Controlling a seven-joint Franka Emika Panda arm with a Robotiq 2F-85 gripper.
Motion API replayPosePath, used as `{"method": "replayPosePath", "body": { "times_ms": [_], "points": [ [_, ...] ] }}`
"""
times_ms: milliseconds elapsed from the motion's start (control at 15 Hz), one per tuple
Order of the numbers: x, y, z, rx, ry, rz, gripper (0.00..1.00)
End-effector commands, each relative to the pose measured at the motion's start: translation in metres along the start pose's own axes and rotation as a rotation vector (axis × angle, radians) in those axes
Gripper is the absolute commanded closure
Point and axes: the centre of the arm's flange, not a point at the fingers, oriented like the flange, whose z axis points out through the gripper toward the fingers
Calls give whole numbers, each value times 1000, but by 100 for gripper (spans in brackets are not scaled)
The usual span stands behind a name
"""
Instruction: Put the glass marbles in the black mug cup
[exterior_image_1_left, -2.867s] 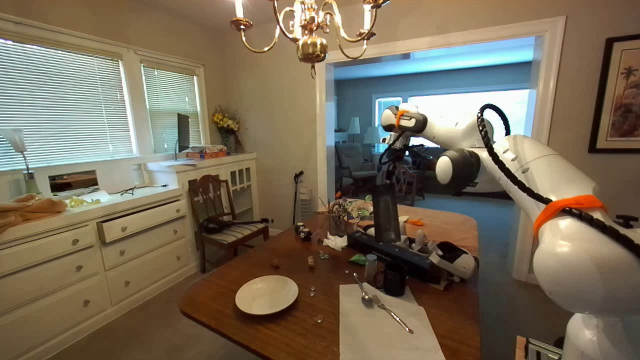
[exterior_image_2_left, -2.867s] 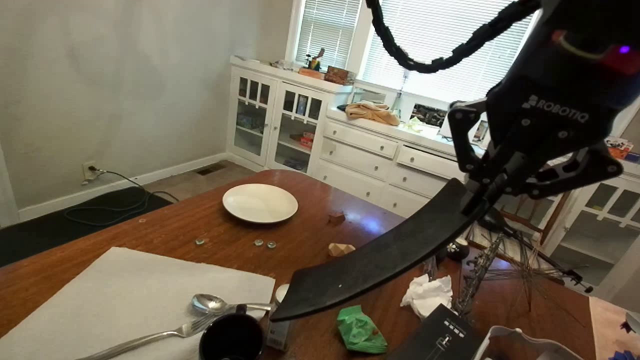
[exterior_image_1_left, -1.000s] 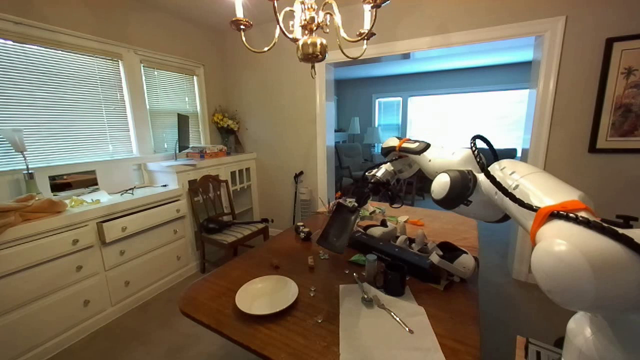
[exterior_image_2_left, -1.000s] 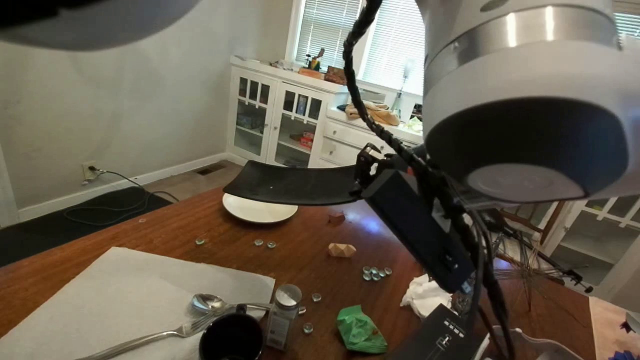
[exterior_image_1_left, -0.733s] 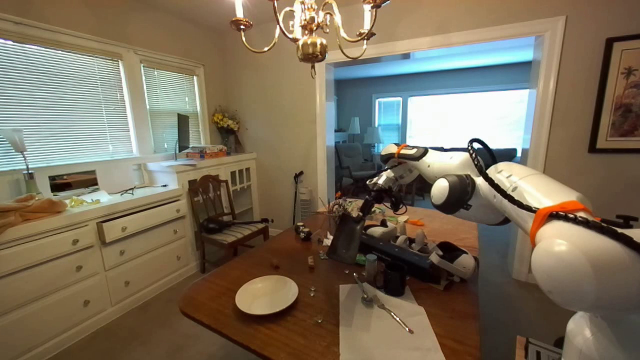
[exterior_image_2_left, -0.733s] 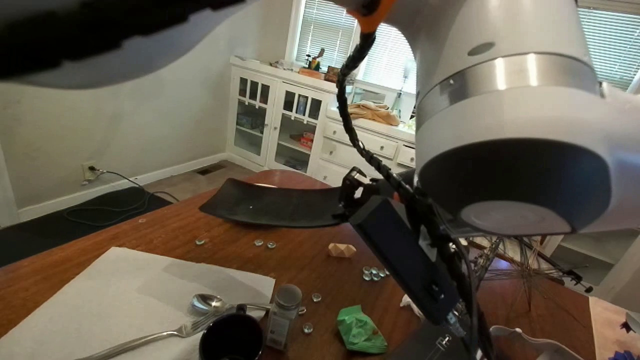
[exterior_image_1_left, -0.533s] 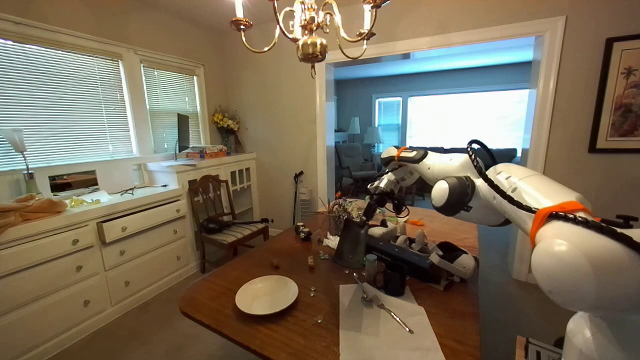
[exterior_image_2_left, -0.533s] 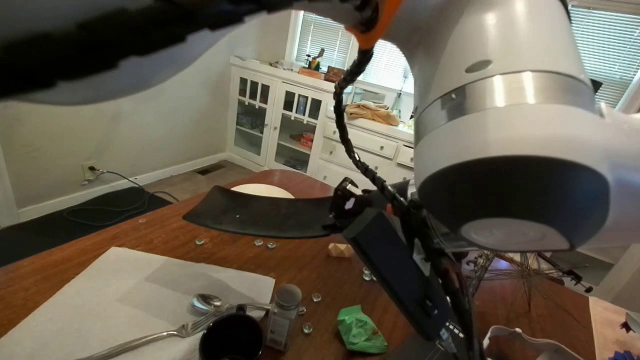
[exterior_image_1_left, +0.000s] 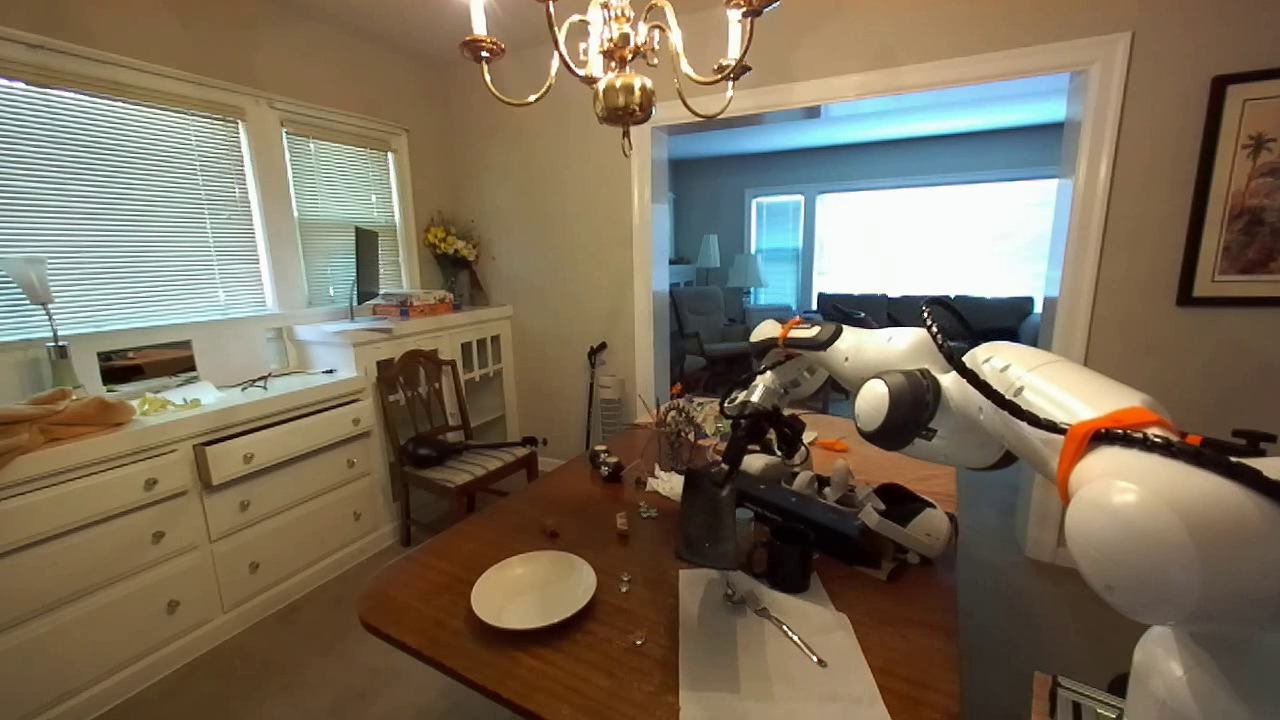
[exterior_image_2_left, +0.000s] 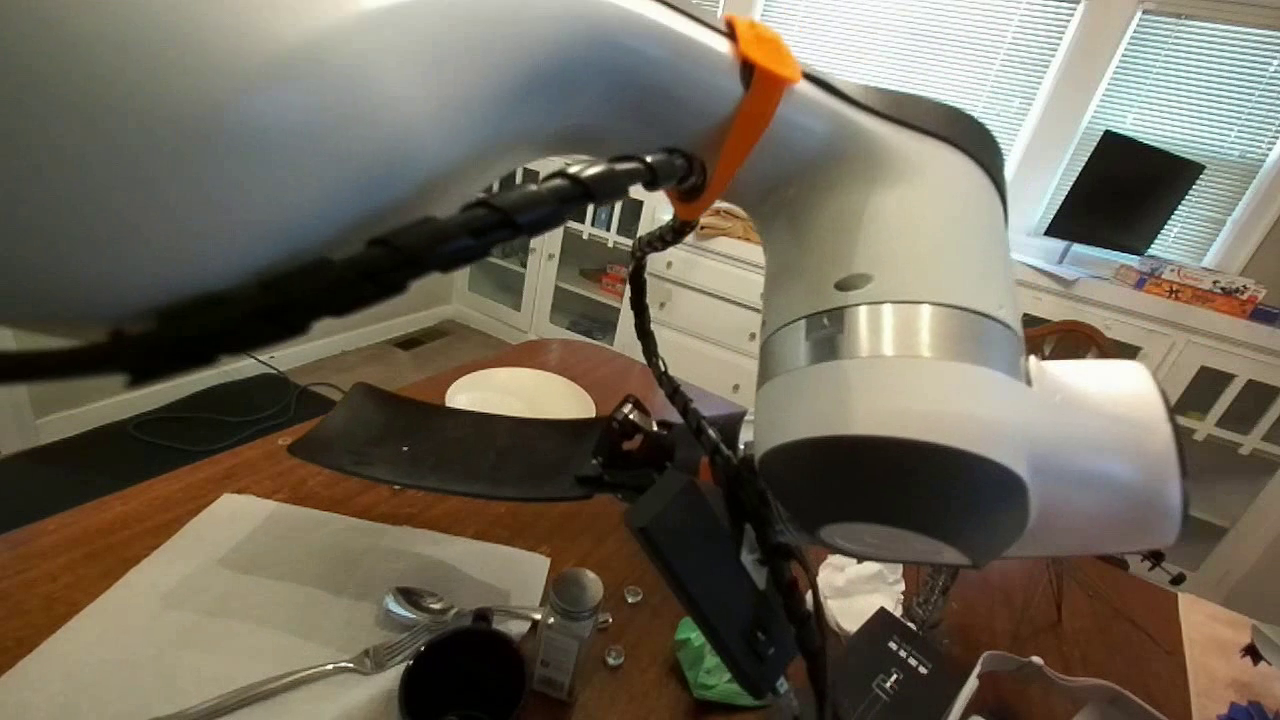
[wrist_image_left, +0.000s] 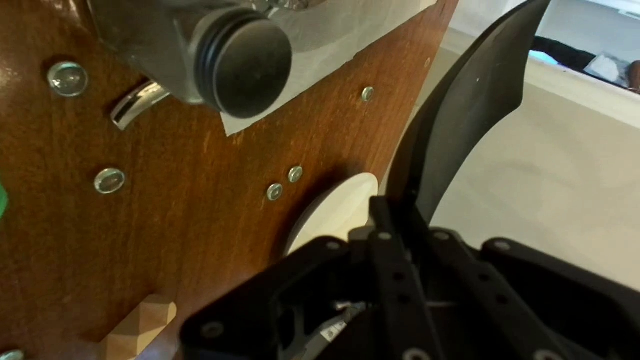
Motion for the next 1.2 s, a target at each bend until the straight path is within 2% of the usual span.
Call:
{"method": "replayPosePath", "body": {
  "times_ms": [0,400,733,1133],
  "points": [
    [-2,-9,44,18,-58,-7,98],
    [2,-6,93,-18,-214,-9,98],
    [-6,-3,109,-41,-332,-139,98],
    [-5,-5,117,-29,-332,-196,98]
  ]
}}
